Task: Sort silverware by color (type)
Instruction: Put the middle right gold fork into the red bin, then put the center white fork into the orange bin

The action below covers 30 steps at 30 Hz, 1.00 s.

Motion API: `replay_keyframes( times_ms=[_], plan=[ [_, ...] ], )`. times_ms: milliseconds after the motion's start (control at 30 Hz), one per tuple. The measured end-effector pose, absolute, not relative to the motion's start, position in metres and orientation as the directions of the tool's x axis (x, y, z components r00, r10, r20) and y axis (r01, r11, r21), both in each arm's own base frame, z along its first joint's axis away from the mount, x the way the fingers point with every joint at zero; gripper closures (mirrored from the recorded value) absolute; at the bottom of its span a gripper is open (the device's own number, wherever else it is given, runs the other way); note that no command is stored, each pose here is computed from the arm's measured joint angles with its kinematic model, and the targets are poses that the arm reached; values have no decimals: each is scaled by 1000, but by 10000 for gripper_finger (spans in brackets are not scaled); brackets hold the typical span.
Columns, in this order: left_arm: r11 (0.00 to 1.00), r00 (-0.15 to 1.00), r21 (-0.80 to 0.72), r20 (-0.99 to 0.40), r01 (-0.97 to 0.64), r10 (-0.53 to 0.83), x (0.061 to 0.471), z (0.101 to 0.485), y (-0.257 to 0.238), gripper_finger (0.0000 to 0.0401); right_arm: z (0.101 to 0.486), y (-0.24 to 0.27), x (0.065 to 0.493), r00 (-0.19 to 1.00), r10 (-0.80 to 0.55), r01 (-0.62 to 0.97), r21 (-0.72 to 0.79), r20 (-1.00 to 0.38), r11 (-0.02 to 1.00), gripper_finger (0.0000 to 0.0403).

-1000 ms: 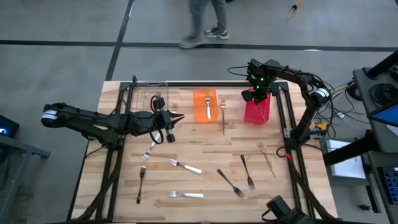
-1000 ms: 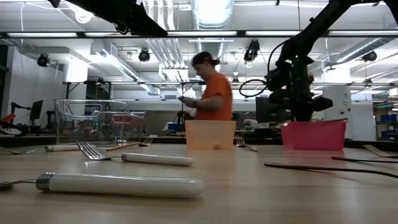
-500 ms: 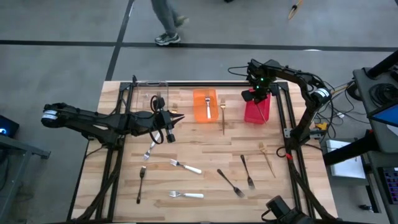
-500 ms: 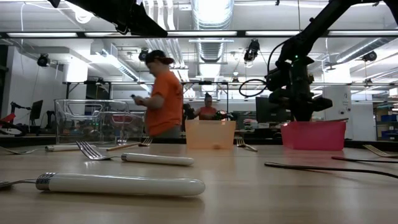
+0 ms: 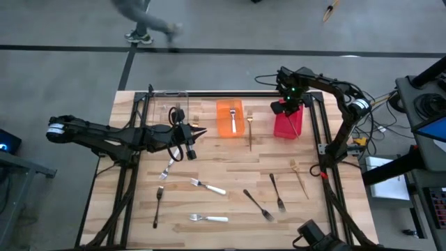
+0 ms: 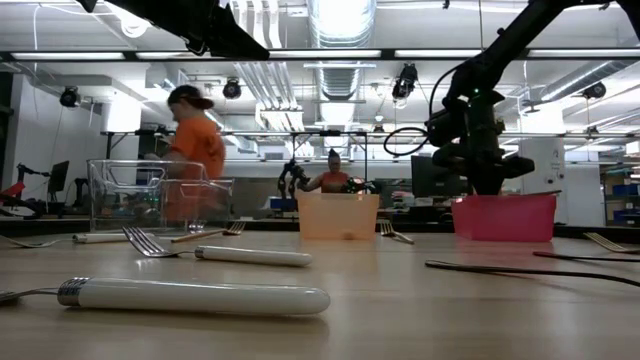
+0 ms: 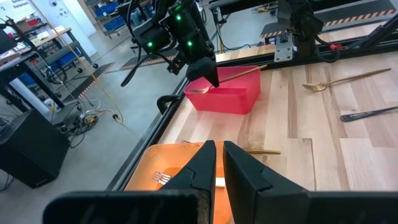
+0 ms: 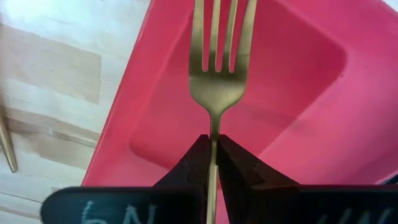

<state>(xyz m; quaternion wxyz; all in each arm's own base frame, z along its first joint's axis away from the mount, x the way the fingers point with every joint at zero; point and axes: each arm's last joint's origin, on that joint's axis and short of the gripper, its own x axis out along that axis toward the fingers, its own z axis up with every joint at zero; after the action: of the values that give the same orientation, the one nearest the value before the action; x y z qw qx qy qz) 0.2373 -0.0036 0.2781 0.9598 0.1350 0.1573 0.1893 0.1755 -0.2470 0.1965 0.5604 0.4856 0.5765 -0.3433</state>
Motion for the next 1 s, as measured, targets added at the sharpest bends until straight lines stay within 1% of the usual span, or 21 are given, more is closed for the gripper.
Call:
replay_keyframes(
  times_ms=[433, 767, 1000],
  plan=[
    [892, 879, 319, -251, -321, 406, 237, 278, -4, 388, 197, -246, 176, 96, 178, 946, 146, -979, 291, 387],
    [892, 879, 319, -251, -321, 406, 237, 278, -4, 388, 197, -246, 177, 98, 174, 945, 147, -980, 291, 322],
    [892, 879, 319, -251, -321, 406, 237, 278, -4, 388, 197, -246, 176, 99, 174, 946, 147, -980, 291, 292]
  ],
)
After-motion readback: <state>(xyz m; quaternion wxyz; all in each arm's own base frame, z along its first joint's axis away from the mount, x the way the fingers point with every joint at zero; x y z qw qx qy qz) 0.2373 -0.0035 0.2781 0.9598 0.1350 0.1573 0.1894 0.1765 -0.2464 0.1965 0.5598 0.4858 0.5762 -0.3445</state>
